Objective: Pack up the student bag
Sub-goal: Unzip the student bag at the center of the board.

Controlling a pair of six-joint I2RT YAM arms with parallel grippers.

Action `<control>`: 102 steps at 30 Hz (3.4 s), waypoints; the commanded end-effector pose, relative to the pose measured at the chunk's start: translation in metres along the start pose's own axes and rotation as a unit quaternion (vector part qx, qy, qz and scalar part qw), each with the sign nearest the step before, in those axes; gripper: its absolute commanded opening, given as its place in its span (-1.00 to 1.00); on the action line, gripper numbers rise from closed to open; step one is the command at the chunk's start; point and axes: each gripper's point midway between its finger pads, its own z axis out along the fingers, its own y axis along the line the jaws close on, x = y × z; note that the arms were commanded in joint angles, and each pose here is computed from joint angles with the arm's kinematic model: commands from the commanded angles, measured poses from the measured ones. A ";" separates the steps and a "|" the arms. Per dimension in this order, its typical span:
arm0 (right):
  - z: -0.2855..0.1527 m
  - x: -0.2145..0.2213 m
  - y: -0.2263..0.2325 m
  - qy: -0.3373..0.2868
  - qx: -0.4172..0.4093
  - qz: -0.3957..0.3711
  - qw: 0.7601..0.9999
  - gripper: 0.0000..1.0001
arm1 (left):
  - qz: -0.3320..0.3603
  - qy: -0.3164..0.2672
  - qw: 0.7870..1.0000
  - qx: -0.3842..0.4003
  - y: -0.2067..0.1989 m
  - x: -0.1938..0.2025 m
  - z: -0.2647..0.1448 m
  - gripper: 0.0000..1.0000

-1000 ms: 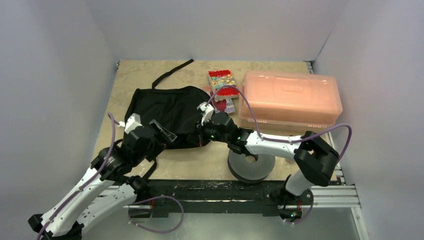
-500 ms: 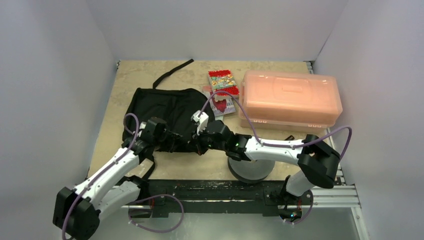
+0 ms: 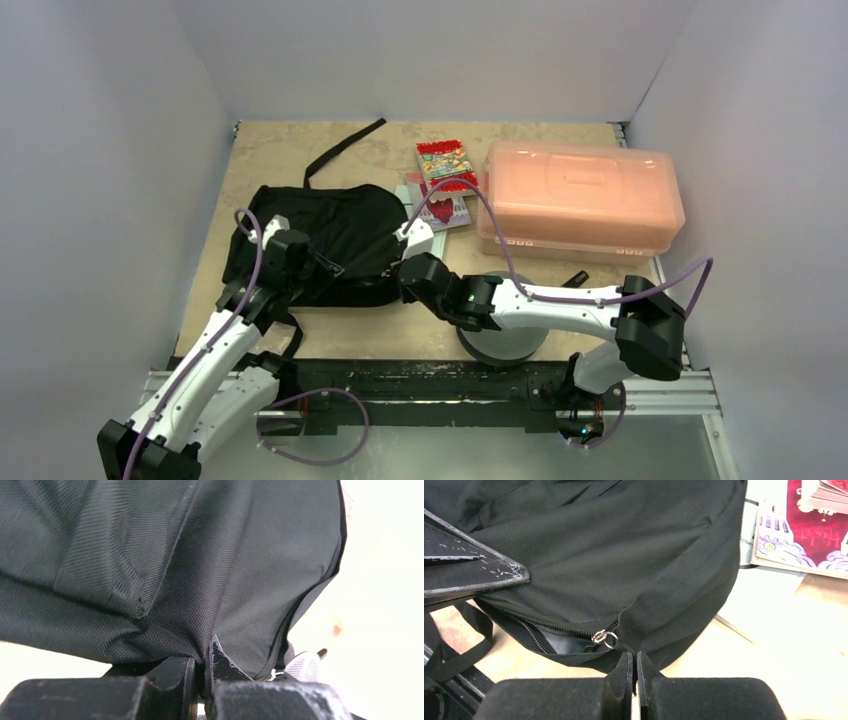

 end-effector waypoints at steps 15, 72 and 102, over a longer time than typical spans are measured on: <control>-0.006 -0.053 -0.106 -0.083 0.247 -0.240 0.935 -1.00 | 0.293 -0.103 0.950 0.025 0.026 -0.041 -0.042 -1.00; -0.029 0.002 0.054 -0.051 -0.200 -0.156 0.966 -1.00 | 0.209 -0.126 0.947 -0.207 0.030 -0.100 -0.012 0.67; -0.026 -0.008 0.062 -0.052 -0.197 -0.138 0.969 -1.00 | 0.286 0.136 0.945 0.079 0.007 0.089 0.020 -0.25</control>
